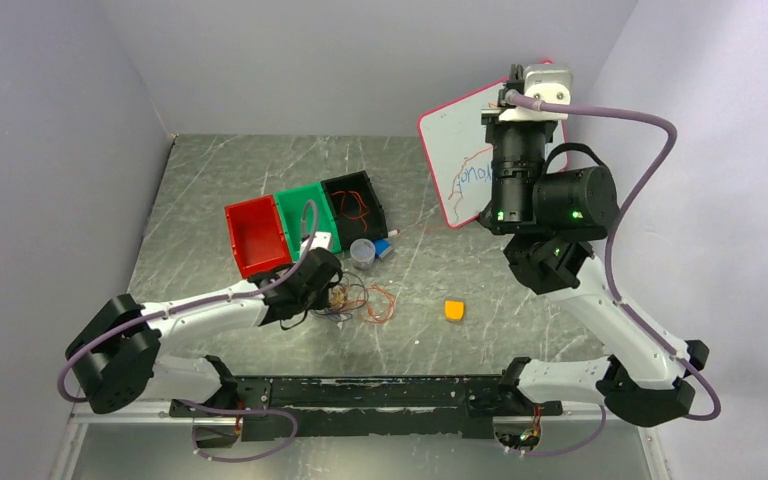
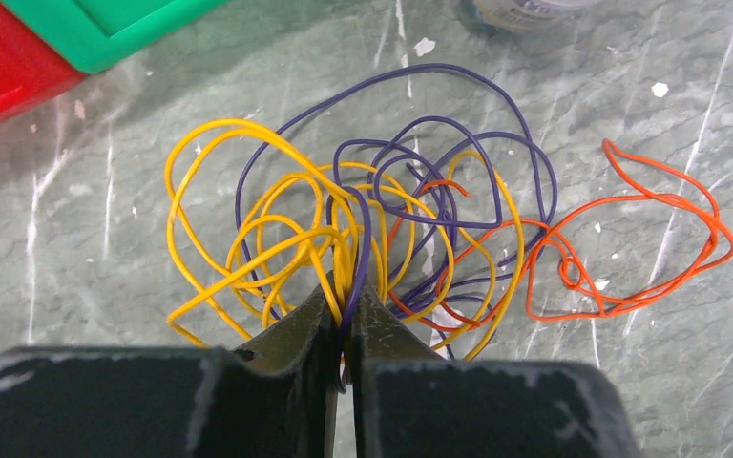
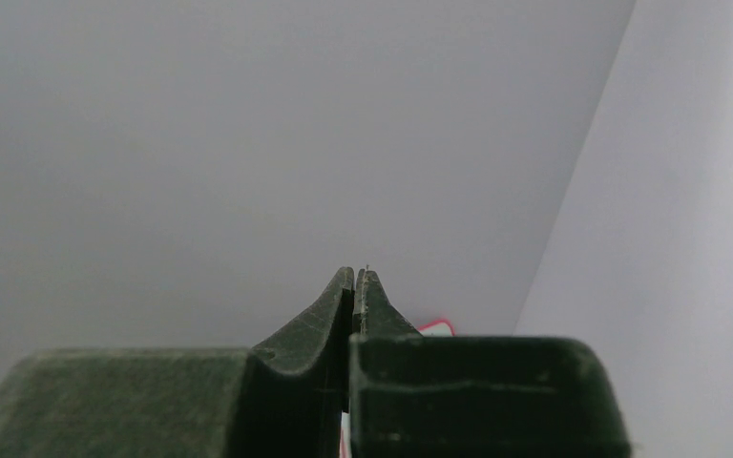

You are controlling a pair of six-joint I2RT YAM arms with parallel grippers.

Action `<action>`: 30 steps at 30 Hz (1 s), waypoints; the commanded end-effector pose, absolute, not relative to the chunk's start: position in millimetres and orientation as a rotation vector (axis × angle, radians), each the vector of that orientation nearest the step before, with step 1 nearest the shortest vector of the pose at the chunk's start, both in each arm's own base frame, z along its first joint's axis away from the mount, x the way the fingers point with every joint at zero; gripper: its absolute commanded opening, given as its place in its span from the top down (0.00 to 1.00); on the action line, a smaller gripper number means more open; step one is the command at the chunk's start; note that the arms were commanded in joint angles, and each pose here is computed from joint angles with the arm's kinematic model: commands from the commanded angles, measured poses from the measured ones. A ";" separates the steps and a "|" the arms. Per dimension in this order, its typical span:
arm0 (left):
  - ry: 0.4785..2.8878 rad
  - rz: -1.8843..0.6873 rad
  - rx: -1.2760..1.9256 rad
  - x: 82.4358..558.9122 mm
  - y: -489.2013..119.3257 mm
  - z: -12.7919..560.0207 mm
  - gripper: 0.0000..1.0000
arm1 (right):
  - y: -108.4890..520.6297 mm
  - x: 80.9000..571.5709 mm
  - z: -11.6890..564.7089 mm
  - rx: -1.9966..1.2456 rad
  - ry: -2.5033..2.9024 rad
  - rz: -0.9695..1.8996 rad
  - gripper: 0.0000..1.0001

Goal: Untangle the cables

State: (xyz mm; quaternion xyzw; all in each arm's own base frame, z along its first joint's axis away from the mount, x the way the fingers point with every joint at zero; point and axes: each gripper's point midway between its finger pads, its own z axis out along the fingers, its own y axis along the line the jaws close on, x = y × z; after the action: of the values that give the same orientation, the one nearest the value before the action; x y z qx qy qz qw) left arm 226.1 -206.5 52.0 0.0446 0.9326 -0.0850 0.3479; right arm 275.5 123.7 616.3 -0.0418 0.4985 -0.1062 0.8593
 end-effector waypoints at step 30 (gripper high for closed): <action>1.451 -0.812 0.629 242.5 -311.8 368.7 0.33 | 140.3 265.7 600.5 0.036 1.181 0.202 1.00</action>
State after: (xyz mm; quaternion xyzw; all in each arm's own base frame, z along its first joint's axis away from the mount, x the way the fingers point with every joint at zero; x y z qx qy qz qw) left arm 249.1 -285.8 320.0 0.2116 0.7122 -0.3141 0.5911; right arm 267.2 133.3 593.3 0.0162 0.5605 0.0655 0.8254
